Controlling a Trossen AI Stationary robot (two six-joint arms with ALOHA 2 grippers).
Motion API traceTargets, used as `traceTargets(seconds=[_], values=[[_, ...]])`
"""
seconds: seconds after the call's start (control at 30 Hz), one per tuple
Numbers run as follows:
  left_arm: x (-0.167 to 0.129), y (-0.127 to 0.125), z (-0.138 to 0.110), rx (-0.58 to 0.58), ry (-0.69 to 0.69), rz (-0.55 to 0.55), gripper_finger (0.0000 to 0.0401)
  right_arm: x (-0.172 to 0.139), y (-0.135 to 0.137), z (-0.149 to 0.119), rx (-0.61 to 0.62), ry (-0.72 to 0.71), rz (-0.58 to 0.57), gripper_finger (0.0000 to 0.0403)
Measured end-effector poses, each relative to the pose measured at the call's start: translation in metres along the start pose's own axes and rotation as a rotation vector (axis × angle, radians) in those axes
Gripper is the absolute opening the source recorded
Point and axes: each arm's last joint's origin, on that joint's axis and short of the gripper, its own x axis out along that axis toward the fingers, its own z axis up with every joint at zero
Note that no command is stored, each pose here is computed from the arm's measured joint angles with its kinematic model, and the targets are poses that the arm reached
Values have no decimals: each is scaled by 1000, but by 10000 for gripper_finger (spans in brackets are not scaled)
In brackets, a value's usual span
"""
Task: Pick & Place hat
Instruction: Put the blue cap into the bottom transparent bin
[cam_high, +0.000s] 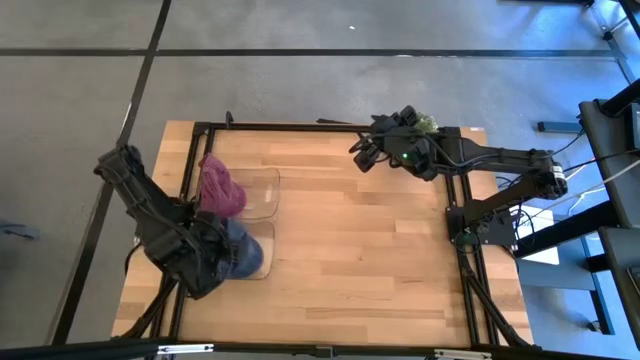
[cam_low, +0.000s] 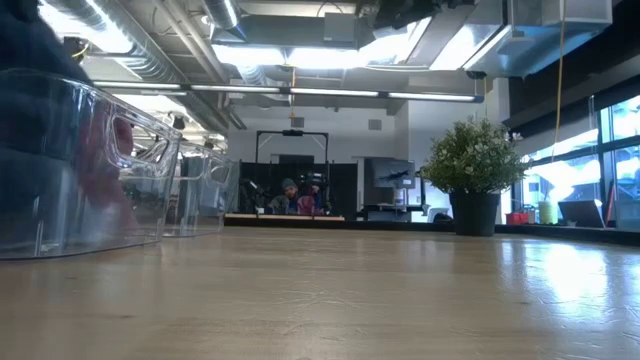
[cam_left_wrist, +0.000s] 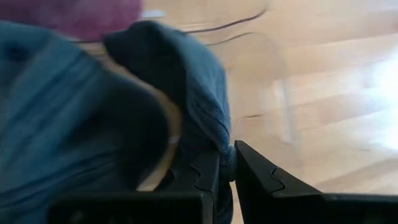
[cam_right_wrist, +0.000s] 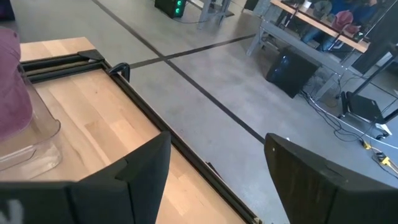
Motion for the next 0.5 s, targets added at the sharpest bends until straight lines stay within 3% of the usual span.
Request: traceTargets(seconds=[0.27,0.5], values=[[-3,14,-5,64,88,183,28,9,9,-4,-21,21,0,259],[-24,10,3,46,112,78,28,15,15,-6,-70,32,-1,259]])
